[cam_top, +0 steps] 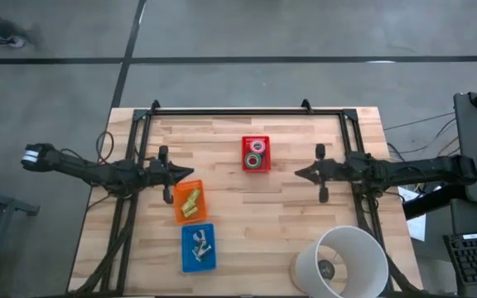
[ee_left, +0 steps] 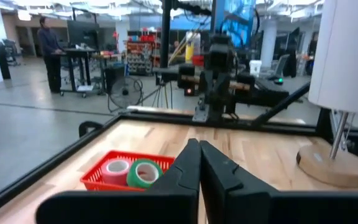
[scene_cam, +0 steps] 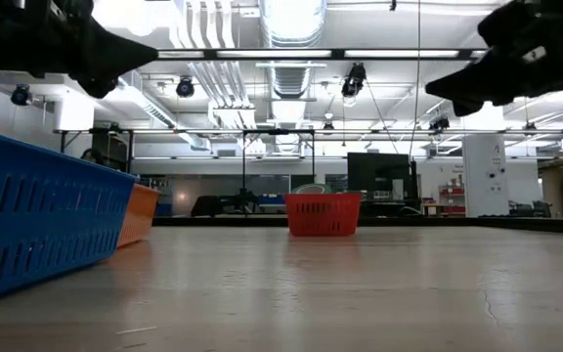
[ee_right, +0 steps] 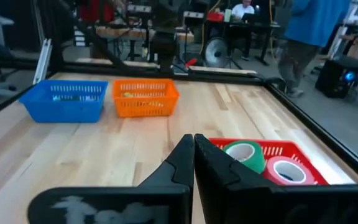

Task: Pick and place Stapler, Stapler remover, tape
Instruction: Return to Home Position

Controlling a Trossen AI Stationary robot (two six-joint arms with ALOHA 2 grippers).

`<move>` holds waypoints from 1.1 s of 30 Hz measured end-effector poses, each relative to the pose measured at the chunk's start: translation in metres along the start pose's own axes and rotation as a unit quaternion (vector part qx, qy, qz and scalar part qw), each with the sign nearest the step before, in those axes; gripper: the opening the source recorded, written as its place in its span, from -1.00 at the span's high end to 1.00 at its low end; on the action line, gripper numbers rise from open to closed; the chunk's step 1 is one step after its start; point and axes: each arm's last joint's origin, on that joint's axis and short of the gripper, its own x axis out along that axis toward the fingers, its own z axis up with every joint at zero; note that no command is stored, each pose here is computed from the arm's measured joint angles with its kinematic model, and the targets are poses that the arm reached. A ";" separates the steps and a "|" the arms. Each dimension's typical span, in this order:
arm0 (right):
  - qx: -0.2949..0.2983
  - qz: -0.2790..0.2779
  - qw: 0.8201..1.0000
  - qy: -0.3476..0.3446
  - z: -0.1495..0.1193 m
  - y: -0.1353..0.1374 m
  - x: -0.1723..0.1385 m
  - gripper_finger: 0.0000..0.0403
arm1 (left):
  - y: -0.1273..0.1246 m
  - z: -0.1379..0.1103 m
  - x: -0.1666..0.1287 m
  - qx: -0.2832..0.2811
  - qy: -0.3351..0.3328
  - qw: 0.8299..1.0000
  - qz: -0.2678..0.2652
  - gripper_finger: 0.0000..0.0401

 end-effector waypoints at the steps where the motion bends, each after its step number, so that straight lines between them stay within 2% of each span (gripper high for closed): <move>1: -0.005 0.000 1.000 -0.002 -0.003 0.000 -0.004 0.96 | 0.000 0.001 -0.001 -0.001 -0.004 1.000 0.000 0.97; 8: -0.004 0.000 1.000 0.006 -0.014 0.001 -0.020 0.96 | 0.004 -0.006 -0.011 -0.004 -0.015 1.000 -0.001 0.94; 13: -0.003 -0.001 1.000 0.004 -0.013 0.001 -0.030 0.96 | 0.008 -0.010 -0.019 -0.004 -0.017 1.000 -0.001 0.98; 23: 0.000 -0.014 1.000 -0.001 -0.018 0.001 -0.046 0.96 | 0.014 -0.018 -0.035 -0.013 -0.022 1.000 -0.001 0.95; 33: -0.006 -0.013 1.000 0.005 -0.026 0.001 -0.050 0.96 | 0.017 -0.030 -0.042 -0.009 0.018 1.000 -0.001 0.94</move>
